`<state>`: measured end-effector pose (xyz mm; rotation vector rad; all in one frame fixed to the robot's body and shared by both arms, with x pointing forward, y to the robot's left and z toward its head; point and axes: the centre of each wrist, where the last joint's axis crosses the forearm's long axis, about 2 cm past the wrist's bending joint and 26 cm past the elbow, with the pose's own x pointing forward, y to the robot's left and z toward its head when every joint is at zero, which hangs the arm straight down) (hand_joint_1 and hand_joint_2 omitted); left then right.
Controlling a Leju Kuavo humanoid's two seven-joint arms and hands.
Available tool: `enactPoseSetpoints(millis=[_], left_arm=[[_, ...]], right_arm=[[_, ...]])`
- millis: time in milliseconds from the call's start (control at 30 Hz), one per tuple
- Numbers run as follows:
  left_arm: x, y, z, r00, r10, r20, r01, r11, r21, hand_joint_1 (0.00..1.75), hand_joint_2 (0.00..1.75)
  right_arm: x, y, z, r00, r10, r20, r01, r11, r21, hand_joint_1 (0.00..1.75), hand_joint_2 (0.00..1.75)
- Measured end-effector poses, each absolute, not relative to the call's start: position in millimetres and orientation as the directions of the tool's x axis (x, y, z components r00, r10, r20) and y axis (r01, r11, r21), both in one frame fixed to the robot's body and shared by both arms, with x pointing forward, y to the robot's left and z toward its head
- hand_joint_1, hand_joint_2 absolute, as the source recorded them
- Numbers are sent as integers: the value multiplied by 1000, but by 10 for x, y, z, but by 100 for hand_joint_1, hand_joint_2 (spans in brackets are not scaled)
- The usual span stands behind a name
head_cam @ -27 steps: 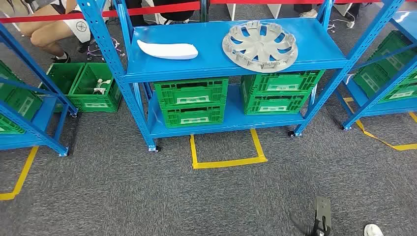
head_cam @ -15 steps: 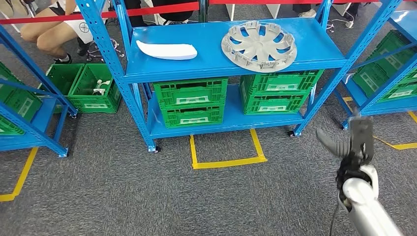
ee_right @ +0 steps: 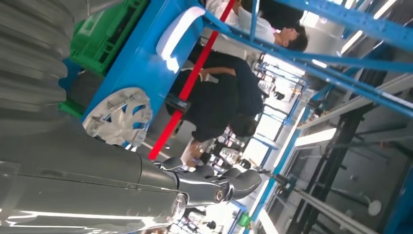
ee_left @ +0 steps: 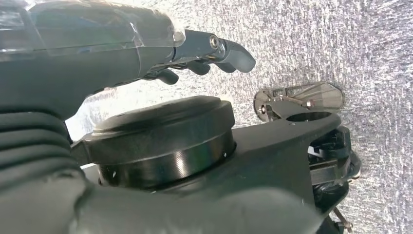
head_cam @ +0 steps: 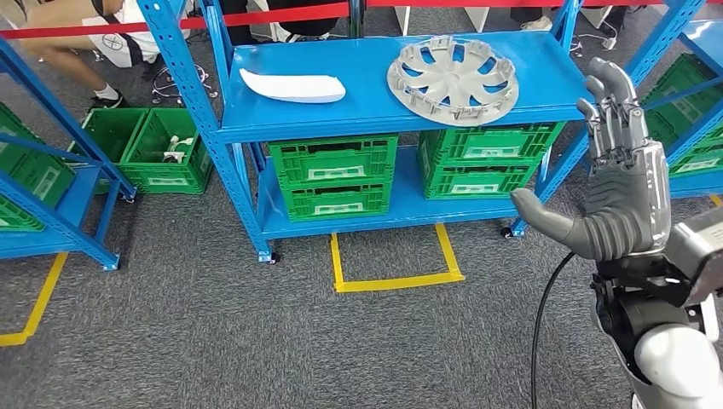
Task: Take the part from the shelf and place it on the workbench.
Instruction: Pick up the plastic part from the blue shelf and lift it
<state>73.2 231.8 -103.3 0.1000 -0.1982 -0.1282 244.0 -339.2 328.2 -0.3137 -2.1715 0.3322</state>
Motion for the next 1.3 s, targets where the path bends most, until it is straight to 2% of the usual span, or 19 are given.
enactPoseSetpoints(millis=[400,1300], left_arm=[[733,2338,-1035,971,-124,206,105,989,104,0,0],[731,2343,-1038,972,-124,202,111,991,74,0,0]], right_arm=[[2212,-3182,3420,-659,283,697,28,935,-354,0,175],[2103,-3071,3417,-678,246,693,-35,930,-366,0,175]])
